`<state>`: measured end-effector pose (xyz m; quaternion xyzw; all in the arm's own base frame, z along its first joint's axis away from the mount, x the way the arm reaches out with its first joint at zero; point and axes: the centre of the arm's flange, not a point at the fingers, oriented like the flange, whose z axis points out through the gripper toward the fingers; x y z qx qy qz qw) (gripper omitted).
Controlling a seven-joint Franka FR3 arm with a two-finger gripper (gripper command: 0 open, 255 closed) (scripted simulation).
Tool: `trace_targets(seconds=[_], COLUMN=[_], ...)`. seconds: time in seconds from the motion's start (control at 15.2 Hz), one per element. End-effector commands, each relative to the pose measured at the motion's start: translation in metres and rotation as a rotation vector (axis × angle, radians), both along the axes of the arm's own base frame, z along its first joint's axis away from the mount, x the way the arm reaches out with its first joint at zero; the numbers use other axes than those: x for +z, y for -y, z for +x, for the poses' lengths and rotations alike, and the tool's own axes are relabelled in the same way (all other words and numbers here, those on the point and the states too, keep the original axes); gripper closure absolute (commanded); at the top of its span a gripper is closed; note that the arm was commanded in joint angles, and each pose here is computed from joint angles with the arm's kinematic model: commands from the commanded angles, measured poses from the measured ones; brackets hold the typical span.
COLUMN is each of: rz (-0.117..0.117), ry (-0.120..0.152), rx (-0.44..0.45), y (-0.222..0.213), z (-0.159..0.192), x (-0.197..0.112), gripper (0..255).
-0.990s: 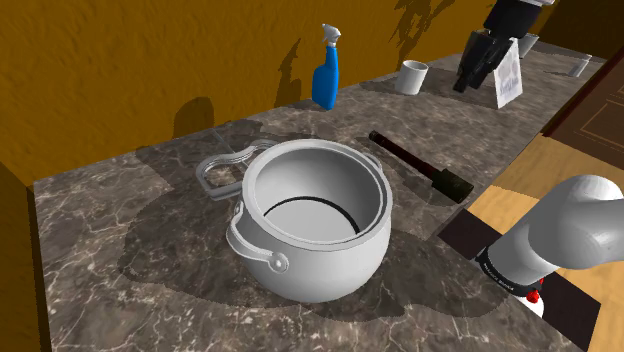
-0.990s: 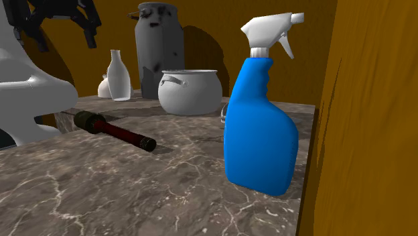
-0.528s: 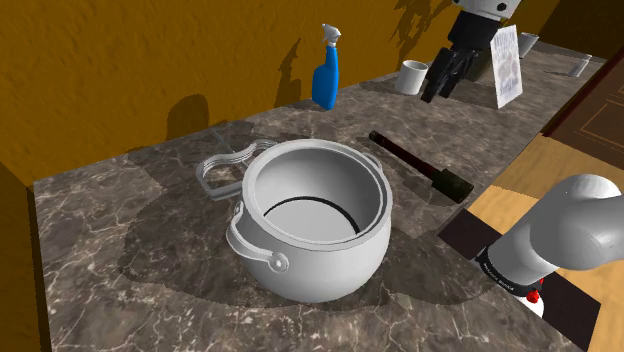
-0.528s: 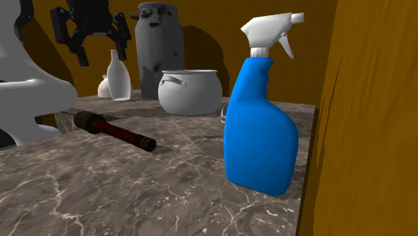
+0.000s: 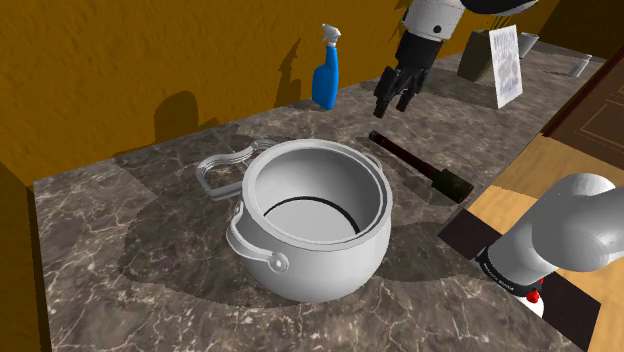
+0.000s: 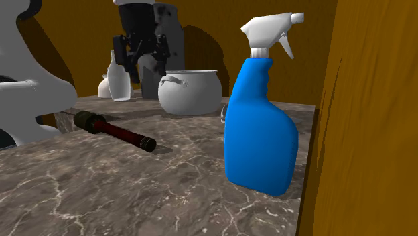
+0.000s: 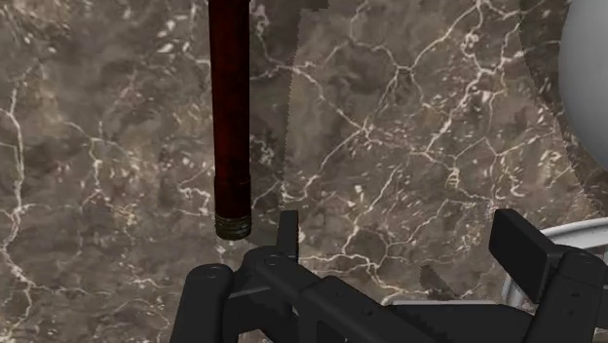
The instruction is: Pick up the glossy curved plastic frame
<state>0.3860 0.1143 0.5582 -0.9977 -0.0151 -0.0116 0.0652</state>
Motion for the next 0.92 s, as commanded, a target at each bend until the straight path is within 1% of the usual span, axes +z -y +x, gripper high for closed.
trace_targets(seconds=[0.0,0.86], rz=[0.0,-0.006], ry=[-0.001,-0.009], rx=[0.0,0.008], y=[-0.02,-0.153], z=[0.016,0.103], x=[-0.011,-0.079], gripper=[0,0])
